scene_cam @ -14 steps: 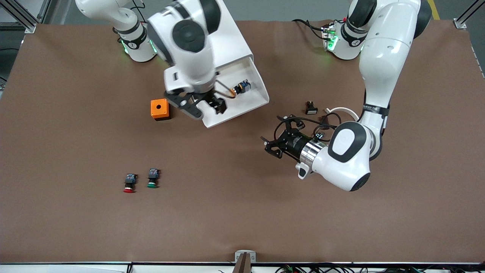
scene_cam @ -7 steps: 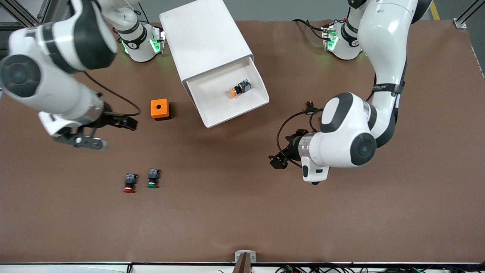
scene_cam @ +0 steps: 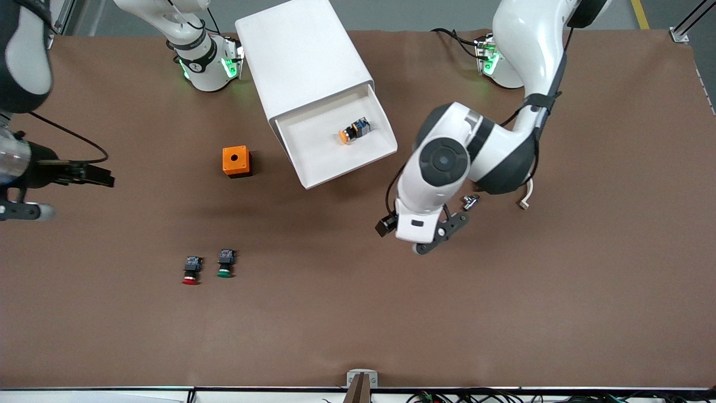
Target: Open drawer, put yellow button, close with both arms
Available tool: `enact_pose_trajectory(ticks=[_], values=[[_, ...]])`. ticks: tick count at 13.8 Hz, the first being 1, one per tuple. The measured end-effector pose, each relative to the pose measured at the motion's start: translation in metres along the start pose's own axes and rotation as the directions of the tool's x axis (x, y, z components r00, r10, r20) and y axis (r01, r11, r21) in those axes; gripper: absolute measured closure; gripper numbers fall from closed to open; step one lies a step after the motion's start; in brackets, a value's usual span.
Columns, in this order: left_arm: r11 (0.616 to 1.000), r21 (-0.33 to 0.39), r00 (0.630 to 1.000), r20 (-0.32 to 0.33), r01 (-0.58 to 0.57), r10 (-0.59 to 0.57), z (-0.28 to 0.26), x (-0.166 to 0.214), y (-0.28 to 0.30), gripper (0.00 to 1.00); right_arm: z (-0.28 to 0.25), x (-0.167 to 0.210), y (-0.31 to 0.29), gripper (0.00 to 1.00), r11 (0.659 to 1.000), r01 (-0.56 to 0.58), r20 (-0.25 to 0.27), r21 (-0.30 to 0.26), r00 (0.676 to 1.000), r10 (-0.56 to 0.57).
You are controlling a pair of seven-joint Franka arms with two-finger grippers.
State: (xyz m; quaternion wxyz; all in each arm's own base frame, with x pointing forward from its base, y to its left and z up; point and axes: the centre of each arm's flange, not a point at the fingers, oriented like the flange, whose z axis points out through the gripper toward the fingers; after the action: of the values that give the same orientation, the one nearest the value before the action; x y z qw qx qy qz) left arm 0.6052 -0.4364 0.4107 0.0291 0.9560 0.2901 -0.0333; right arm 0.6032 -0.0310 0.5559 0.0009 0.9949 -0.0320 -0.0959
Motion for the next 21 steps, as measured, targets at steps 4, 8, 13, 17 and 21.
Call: enact_pose_trajectory(ticks=[4,8,13,17,21], values=[[0.999,-0.025,0.998,-0.036,-0.046,0.045,0.000,-0.026,0.013,0.00,-0.007,-0.003,0.004,0.00,1.000,0.000,0.004,0.003,1.000,0.000],[0.995,-0.009,0.993,-0.063,-0.097,0.097,0.009,-0.058,0.022,0.00,-0.010,-0.003,0.001,0.00,1.000,0.004,-0.004,0.002,1.000,-0.004],[0.987,0.020,0.986,-0.053,-0.157,0.158,0.028,-0.102,0.031,0.00,-0.029,-0.005,0.002,0.00,1.000,0.001,-0.043,0.002,0.999,-0.001],[0.981,0.038,0.980,-0.045,-0.190,0.192,0.042,-0.127,0.035,0.00,-0.029,-0.011,0.007,0.00,1.000,-0.009,-0.006,0.006,1.000,0.009],[0.975,0.056,0.975,-0.037,-0.217,0.219,0.056,-0.147,0.038,0.00,-0.036,-0.021,0.004,0.00,1.000,-0.001,0.008,0.017,1.000,0.001]])
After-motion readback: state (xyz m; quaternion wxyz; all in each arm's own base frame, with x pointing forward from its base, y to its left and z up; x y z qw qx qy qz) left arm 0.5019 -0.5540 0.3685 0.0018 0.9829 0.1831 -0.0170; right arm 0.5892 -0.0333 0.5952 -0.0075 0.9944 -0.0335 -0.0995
